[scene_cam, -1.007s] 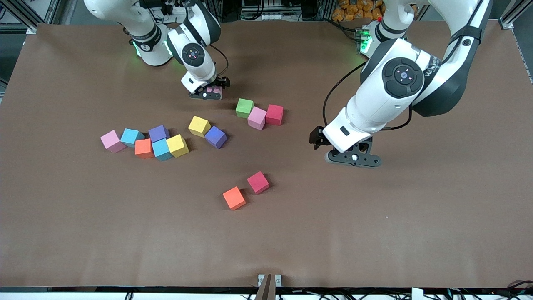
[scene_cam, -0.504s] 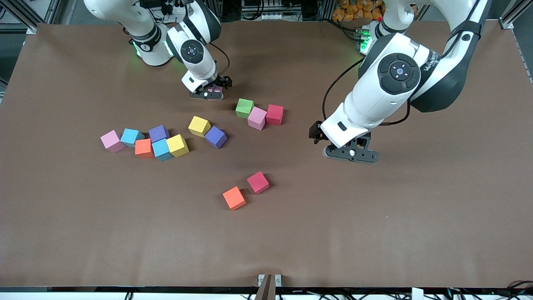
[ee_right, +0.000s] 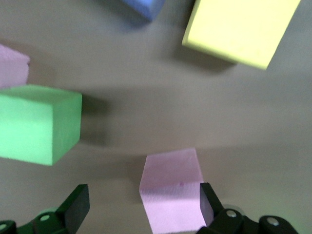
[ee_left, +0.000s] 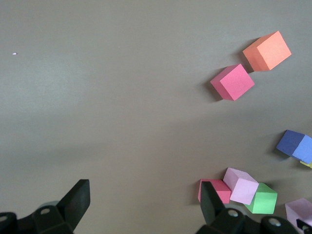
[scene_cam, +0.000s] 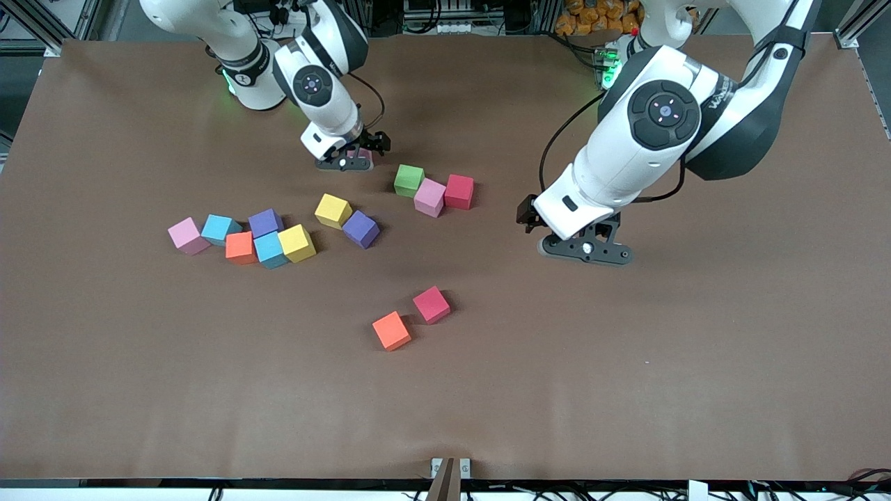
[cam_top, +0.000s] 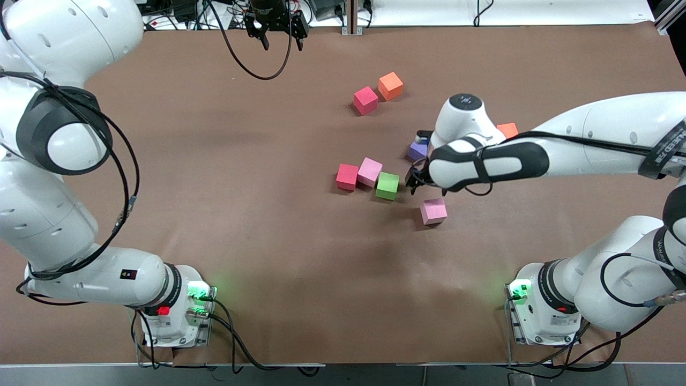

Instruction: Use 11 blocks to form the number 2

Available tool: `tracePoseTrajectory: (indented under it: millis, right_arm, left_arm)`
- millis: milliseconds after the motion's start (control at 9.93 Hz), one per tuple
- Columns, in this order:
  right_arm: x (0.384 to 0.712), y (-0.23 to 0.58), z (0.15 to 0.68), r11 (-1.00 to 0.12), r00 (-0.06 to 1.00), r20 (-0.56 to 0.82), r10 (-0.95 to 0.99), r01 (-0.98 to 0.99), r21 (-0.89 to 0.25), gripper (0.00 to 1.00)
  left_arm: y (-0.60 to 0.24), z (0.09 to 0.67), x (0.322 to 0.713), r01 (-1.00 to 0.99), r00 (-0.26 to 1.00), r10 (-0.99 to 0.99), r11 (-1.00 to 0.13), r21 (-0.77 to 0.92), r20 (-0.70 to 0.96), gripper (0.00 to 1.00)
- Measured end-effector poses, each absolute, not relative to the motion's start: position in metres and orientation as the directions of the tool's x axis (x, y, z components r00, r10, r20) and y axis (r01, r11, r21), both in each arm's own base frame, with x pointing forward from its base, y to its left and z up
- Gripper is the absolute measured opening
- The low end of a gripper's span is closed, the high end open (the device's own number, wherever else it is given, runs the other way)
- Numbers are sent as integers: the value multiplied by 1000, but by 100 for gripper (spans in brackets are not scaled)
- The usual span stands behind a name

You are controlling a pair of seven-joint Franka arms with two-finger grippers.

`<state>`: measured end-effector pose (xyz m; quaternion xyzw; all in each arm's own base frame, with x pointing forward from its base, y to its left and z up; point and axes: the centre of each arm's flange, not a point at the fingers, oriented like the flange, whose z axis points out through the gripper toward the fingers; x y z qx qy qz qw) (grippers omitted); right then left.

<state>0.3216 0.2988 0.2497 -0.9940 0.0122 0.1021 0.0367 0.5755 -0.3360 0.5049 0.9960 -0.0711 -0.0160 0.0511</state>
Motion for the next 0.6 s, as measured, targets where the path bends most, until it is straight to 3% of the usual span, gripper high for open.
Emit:
tracePoseTrajectory:
  millis: [302, 604]
  right_arm:
    - [399, 236, 273, -991, 992, -118, 38, 22, -133, 100]
    - [452, 179, 284, -990, 991, -40, 130, 128, -52, 100]
  left_arm:
    - [-331, 505, 578, -132, 990, -136, -986, 103, -25, 100]
    - [-317, 503, 587, -106, 994, -110, -989, 101, -27, 100]
